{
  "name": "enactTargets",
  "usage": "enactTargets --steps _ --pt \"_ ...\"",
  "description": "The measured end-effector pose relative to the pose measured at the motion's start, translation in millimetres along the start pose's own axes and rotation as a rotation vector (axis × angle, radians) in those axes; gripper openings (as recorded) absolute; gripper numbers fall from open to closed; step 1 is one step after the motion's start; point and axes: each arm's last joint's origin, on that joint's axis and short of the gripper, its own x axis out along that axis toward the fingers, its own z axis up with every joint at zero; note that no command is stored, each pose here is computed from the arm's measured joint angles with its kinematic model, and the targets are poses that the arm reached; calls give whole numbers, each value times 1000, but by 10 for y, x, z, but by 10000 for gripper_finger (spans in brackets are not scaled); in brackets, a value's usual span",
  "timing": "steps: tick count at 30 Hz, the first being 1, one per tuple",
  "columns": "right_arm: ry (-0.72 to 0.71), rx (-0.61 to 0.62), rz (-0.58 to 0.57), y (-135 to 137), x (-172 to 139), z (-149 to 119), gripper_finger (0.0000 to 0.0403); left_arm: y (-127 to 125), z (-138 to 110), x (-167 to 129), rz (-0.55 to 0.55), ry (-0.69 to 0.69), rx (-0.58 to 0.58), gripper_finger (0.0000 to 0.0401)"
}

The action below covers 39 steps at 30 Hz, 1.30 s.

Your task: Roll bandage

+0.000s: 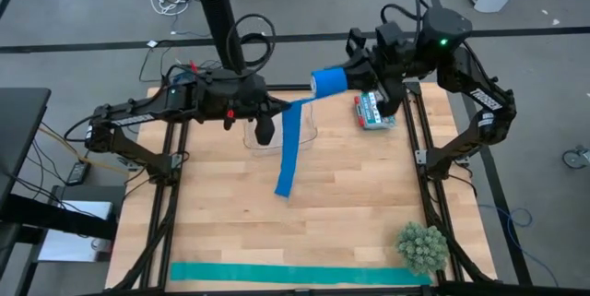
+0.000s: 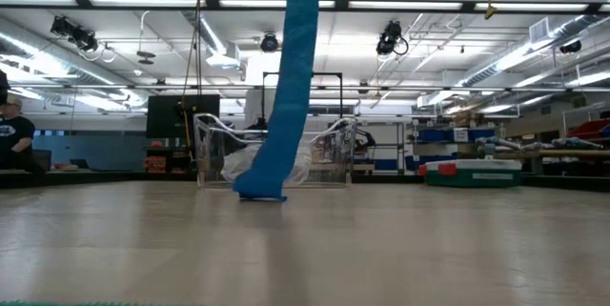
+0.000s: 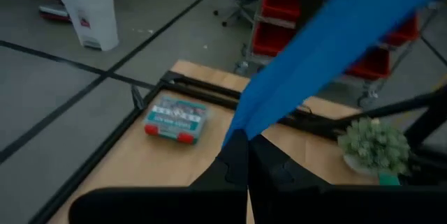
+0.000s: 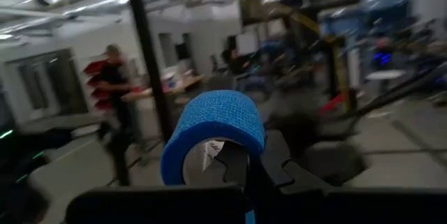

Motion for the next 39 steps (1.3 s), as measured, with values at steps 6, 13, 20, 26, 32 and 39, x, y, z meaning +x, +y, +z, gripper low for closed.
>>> enactTargets --steps 6,13,20,26,32,39 --pt "111 27 62 42 13 -113 0 13 85 1 -5 -83 -5 1" --pt "213 44 103 43 -4 -213 0 7 145 -5 4 -148 -5 1" --pt "279 57 129 12 27 -339 0 -2 209 -17 21 -220 27 1" --pt "360 106 137 -87 142 -612 0 -84 213 -17 33 -246 50 1" --pt "399 132 134 -150 199 -778 0 -116 196 -21 43 -237 58 1" --pt "443 169 116 -212 243 -946 0 -116 203 -24 49 -246 55 1"
